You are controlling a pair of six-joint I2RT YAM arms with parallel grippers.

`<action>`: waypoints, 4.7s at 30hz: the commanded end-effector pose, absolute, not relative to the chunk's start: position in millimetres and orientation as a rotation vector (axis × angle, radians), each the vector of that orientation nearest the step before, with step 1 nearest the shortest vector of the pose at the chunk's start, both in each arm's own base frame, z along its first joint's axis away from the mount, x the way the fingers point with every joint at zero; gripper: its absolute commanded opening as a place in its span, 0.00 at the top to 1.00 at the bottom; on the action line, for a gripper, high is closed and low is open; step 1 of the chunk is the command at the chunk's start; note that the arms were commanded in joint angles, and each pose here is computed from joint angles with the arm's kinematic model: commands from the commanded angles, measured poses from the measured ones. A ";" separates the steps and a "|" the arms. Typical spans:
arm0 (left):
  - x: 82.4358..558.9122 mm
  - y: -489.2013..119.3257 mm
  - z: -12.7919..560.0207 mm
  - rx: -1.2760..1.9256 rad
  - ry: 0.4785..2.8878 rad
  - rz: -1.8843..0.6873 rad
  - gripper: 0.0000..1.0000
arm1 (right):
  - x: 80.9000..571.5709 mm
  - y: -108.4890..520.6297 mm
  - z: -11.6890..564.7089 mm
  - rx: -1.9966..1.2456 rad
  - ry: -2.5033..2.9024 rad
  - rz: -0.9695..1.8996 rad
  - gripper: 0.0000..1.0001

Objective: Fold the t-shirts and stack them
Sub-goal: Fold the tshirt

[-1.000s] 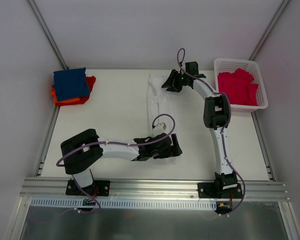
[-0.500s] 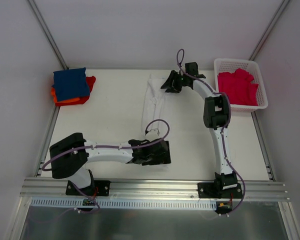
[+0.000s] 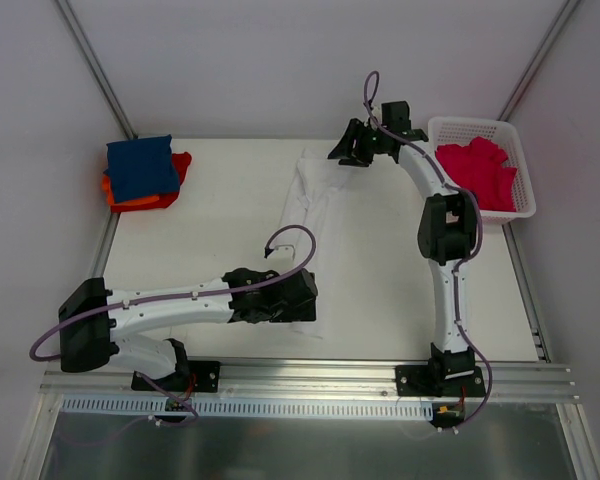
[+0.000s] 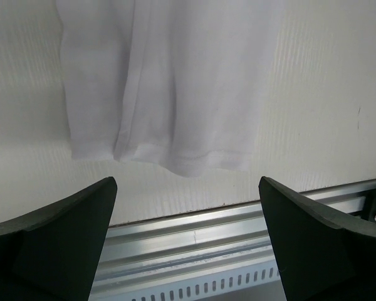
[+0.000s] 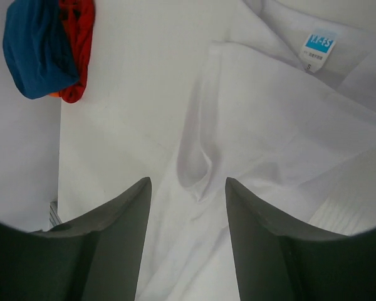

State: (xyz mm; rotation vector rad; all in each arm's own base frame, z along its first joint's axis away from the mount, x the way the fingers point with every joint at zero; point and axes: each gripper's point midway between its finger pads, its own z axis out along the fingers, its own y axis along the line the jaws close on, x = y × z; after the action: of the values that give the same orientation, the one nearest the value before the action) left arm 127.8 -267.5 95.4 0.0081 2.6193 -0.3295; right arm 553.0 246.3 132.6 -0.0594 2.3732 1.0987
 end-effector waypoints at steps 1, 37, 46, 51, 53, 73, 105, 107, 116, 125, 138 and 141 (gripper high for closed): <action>133.3 -256.9 109.1 0.046 2.569 -0.273 0.01 | 541.2 238.9 215.8 -0.148 2.244 1.063 0.46; 156.0 -183.0 12.8 -0.307 2.627 -0.386 0.01 | 257.1 208.6 110.8 -0.184 2.437 0.657 0.46; 160.1 -186.8 13.5 -0.308 2.609 -0.405 0.01 | 221.4 233.8 79.6 -0.242 2.498 0.717 0.52; 165.0 -190.4 23.1 -0.291 2.581 -0.429 0.01 | 212.1 264.4 81.4 -0.356 2.495 0.715 0.99; 166.4 -189.1 28.0 -0.287 2.562 -0.438 0.01 | 212.1 276.9 83.1 -0.396 2.493 0.717 1.00; 169.3 -164.2 43.9 -0.339 2.485 -0.422 0.01 | 191.6 313.1 20.0 -0.375 2.630 0.730 1.00; 169.1 -161.7 41.7 -0.344 2.495 -0.417 0.01 | 185.3 238.4 11.1 -0.121 2.656 0.390 1.00; 169.1 -161.8 42.0 -0.343 2.495 -0.420 0.01 | 182.1 234.7 5.6 -0.114 2.673 0.373 1.00; 167.5 -160.2 40.4 -0.353 2.494 -0.425 0.01 | 174.6 212.4 -2.7 -0.070 2.698 0.269 1.00; 168.2 -161.3 42.2 -0.342 2.494 -0.429 0.01 | 172.4 194.2 -0.4 -0.044 2.682 0.192 1.00; 169.3 -169.1 40.8 -0.304 2.524 -0.432 0.01 | 187.2 228.6 36.3 -0.236 2.636 0.288 0.96; 171.1 -174.1 42.8 -0.291 2.524 -0.450 0.01 | 191.8 235.1 60.8 -0.282 2.584 0.300 0.92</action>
State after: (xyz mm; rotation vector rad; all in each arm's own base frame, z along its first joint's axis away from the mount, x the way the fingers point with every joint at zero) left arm 163.2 -163.8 31.5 -0.3157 2.5439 -0.4023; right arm 186.7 226.7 30.7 -0.1923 2.6400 0.2925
